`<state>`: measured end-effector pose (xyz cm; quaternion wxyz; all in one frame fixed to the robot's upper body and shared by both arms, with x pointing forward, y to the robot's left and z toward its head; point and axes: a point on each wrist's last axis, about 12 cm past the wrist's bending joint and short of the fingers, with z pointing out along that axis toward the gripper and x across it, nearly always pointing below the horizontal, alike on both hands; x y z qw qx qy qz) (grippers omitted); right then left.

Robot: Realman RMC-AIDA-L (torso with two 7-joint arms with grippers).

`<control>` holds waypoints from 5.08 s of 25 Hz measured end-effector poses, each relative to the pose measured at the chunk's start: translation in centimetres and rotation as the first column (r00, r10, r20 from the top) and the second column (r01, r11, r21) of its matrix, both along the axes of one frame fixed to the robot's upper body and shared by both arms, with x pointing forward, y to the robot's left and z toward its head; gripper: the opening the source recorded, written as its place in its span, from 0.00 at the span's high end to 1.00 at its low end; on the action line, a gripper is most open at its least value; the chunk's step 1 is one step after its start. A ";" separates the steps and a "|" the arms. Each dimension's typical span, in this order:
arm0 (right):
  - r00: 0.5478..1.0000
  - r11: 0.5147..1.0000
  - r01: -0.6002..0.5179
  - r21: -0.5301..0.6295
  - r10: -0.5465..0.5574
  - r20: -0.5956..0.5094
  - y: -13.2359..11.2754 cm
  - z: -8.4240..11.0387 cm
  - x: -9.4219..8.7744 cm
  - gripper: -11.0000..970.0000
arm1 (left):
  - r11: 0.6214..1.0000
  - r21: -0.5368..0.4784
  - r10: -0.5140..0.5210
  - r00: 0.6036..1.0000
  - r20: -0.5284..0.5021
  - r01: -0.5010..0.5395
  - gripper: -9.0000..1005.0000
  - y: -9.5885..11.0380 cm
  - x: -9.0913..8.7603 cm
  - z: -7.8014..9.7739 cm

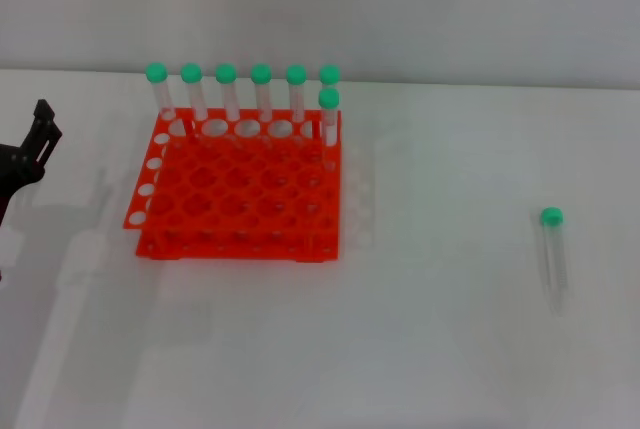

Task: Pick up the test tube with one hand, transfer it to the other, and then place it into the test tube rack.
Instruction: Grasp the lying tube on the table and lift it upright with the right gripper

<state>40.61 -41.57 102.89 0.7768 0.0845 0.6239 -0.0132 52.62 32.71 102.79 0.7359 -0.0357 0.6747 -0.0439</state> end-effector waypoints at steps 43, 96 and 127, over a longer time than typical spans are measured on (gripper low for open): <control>0.997 0.994 -0.079 -0.070 0.078 -0.010 -0.1 0.6 0.7 0.12 | 0.999 0.007 -0.043 0.999 -0.026 0.043 0.14 -0.6 -0.3 -0.5; 0.508 0.575 -0.818 0.004 0.727 -0.462 7.4 8.5 14.5 0.12 | 0.999 0.040 -0.032 0.995 0.093 0.029 0.14 -1.7 6.4 4.4; 0.372 0.722 -0.635 0.273 0.596 -0.711 11.7 14.8 18.0 0.12 | 0.999 -0.036 0.024 0.993 0.120 -0.020 0.14 0.0 4.5 3.8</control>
